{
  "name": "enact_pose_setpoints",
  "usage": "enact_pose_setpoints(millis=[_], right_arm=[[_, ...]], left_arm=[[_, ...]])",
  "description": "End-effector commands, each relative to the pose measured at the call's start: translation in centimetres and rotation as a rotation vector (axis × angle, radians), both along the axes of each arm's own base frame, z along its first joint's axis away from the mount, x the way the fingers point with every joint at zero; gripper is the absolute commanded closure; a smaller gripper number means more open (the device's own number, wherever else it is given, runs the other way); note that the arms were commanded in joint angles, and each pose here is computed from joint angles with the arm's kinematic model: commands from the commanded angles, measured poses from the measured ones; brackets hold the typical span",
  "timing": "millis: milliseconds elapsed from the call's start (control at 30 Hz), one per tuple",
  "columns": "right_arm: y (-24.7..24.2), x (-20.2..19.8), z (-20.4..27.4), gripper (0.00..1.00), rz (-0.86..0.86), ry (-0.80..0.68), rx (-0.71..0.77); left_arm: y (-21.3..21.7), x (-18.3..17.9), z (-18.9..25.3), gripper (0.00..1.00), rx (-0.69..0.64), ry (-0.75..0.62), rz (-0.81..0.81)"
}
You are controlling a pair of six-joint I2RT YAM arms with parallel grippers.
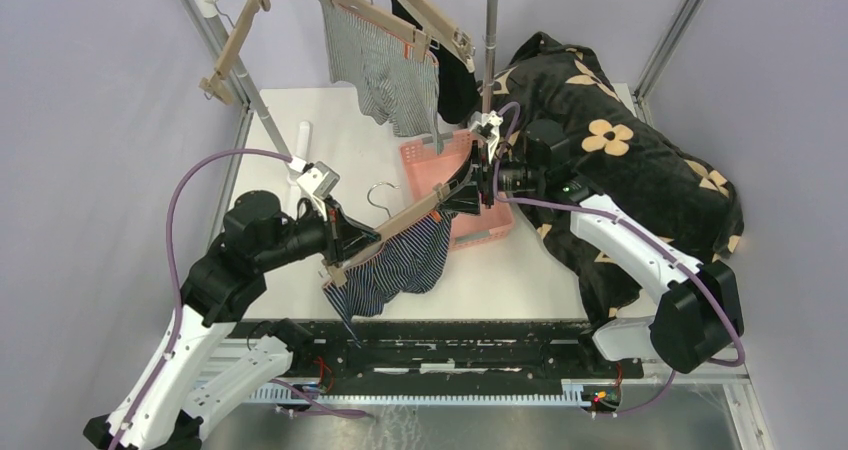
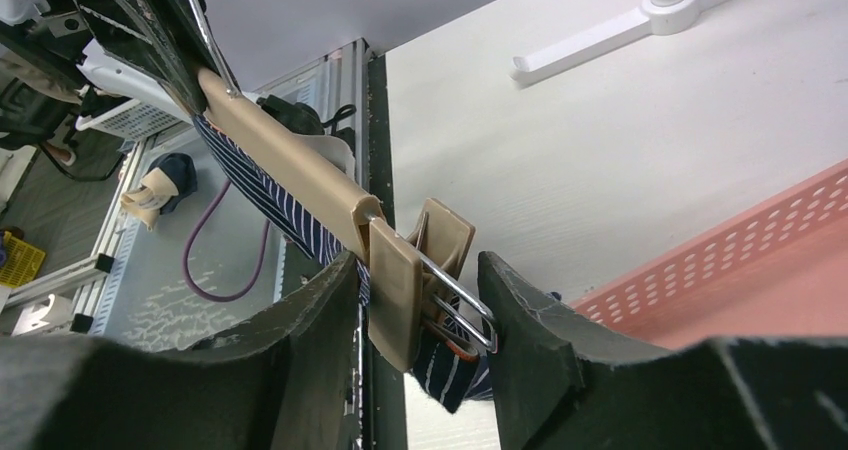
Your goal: Remove the underwear clipped to the hanger
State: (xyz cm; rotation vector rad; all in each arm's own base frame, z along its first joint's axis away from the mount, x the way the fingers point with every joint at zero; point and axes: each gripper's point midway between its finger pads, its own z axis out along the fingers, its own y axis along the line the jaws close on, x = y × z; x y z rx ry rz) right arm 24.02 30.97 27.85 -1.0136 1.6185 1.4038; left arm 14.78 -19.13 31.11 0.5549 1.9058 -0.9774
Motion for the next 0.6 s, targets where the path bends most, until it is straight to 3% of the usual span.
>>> enact_pose_setpoints(millis=[0, 133, 333, 400, 500, 567], right_arm=[[0.2, 0.2, 1.6, 0.46, 0.008, -0.076, 0.035], [0.0, -0.6, 2.6, 0.35, 0.03, -0.103, 0.061], [-0.1, -2.0, 4.4, 0.35, 0.072, -0.139, 0.117], [-0.2, -2.1, 4.8, 0.51, 0.068, -0.149, 0.123], [-0.4, -2.1, 4.9, 0.93, 0.052, -0.152, 0.124], [-0.5, -1.9, 4.9, 0.99, 0.029, -0.158, 0.118]], left_arm=[[-1.3, 0.4, 1.8, 0.97, -0.068, -0.066, -0.05], [-1.8, 0.8, 1.4, 0.97, -0.069, -0.061, -0.064], [-2.2, 0.9, 1.4, 0.97, -0.081, -0.067, -0.081], [-2.2, 1.0, 1.6, 0.97, -0.085, -0.074, -0.078], [-2.1, 1.2, 1.7, 0.97, -0.089, -0.085, -0.068], [-2.0, 1.3, 2.0, 0.97, -0.091, -0.096, -0.056]])
